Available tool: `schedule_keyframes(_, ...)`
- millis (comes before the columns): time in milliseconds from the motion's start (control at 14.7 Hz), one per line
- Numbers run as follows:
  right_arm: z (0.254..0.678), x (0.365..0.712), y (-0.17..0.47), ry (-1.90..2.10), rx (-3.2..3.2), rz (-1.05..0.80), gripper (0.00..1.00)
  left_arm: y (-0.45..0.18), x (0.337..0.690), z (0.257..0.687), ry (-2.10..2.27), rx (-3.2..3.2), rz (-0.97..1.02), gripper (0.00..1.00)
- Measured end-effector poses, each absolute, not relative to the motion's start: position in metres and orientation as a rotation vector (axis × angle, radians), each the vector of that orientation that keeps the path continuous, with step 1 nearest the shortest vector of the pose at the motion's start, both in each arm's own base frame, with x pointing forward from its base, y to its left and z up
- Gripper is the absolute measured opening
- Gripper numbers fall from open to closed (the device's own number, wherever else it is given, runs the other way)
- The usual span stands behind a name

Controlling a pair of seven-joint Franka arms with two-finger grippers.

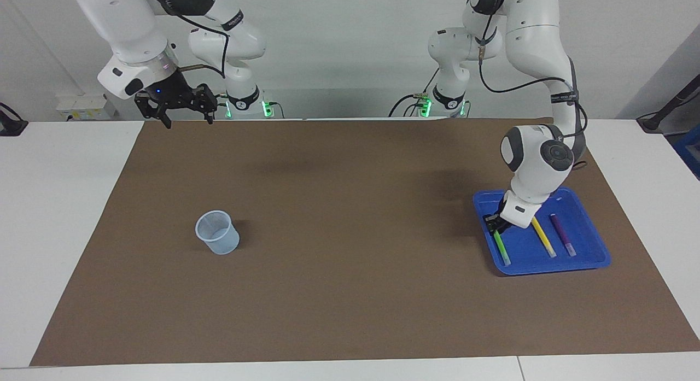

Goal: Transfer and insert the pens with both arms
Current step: 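Grasp the green pen with the left gripper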

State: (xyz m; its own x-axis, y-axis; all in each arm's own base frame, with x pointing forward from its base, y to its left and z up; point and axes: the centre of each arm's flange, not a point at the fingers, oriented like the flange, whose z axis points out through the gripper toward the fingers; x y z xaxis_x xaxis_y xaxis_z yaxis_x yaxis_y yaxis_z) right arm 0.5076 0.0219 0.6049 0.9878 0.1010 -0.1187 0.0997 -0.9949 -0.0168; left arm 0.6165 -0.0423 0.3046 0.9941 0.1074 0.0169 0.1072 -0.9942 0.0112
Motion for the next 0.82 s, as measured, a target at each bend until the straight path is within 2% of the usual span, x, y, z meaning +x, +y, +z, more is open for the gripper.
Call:
schedule_keyframes(611, 0.605, 0.507, 0.022, -0.157, -3.121, 0.188, 1.0, -0.038, 0.617, 0.308, 0.178, 3.131, -0.011, 0.17)
schedule_keyframes(815, 0.605, 0.507, 0.022, -0.157, -3.121, 0.188, 1.0, -0.036, 0.621, 0.333, 0.184, 3.137, -0.084, 0.17)
